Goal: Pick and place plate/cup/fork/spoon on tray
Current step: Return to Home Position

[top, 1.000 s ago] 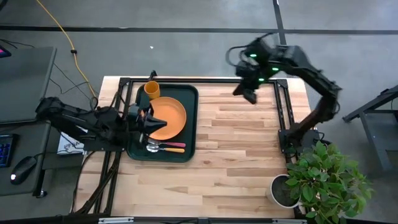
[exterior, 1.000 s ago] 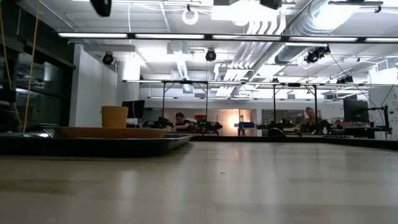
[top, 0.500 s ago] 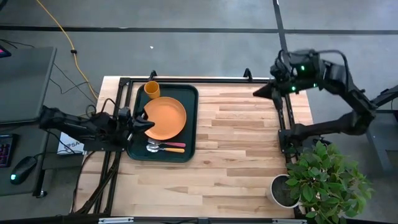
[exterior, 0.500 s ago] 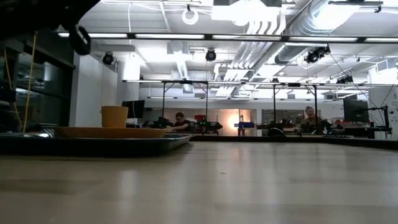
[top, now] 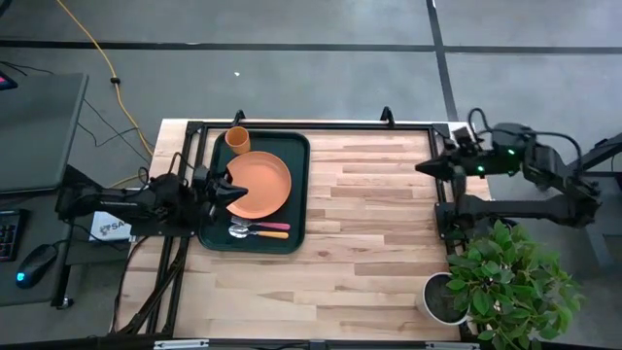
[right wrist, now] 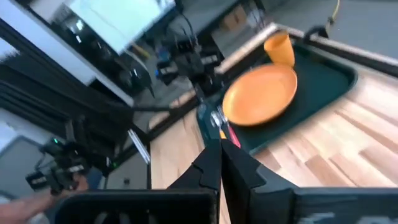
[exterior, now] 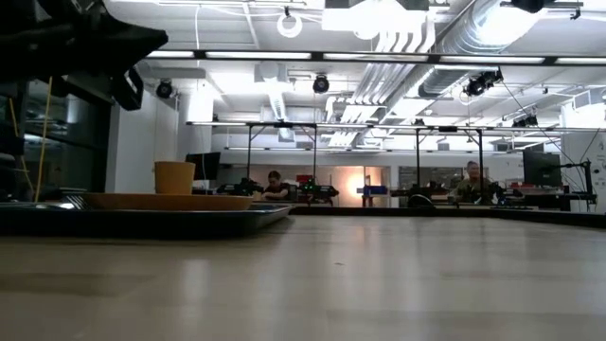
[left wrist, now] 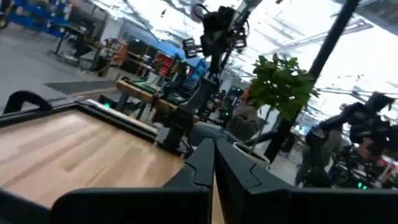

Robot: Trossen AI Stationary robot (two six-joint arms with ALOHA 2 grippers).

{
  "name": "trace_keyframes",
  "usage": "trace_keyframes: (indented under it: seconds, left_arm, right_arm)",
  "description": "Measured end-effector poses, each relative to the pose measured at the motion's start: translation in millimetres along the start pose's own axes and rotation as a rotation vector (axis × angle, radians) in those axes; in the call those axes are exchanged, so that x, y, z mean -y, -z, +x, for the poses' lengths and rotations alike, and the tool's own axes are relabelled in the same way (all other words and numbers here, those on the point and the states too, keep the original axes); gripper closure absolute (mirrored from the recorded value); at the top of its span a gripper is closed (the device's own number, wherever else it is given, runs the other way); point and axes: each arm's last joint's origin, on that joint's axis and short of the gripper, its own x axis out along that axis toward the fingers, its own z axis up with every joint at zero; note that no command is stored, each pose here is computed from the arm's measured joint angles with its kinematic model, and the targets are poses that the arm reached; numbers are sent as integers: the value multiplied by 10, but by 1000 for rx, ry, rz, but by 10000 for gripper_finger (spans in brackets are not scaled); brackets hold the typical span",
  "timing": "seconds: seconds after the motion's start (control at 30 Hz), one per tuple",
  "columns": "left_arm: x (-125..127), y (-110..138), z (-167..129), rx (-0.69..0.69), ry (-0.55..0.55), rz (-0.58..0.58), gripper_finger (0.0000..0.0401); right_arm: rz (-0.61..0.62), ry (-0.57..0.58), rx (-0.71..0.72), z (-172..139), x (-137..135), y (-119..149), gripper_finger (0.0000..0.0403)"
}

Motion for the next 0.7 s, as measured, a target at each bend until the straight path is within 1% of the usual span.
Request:
trace_keyframes:
  seconds: [0.1, 0.17, 0.3, 0.4, 0.5, 0.6, 0.7]
  left_arm:
    - [-26, -1, -1, 2, -30, -26, 401]
    - [-40, 4, -1, 0, -49, -22, 401]
    - [-53, 25, -2, -22, -64, 0, 401]
    - [-54, 28, -2, -24, -65, 0, 401]
    - [-55, 29, -2, -25, -66, 0, 401]
    - [-55, 29, -1, -26, -66, 0, 401]
    - [-55, 29, -1, -26, -66, 1, 401]
  right_arm:
    - [-14, -34, 69, -99, 60, 142, 403]
    - [-21, -47, 98, -130, 123, 252, 403]
    - [-13, -76, 153, -101, 255, 444, 403]
    - [-20, -144, 188, 71, 342, 559, 403]
    - [-90, -212, 230, 288, 415, 671, 403]
    - [-156, -224, 254, 472, 525, 846, 403]
    - [-153, -216, 227, 551, 646, 1039, 403]
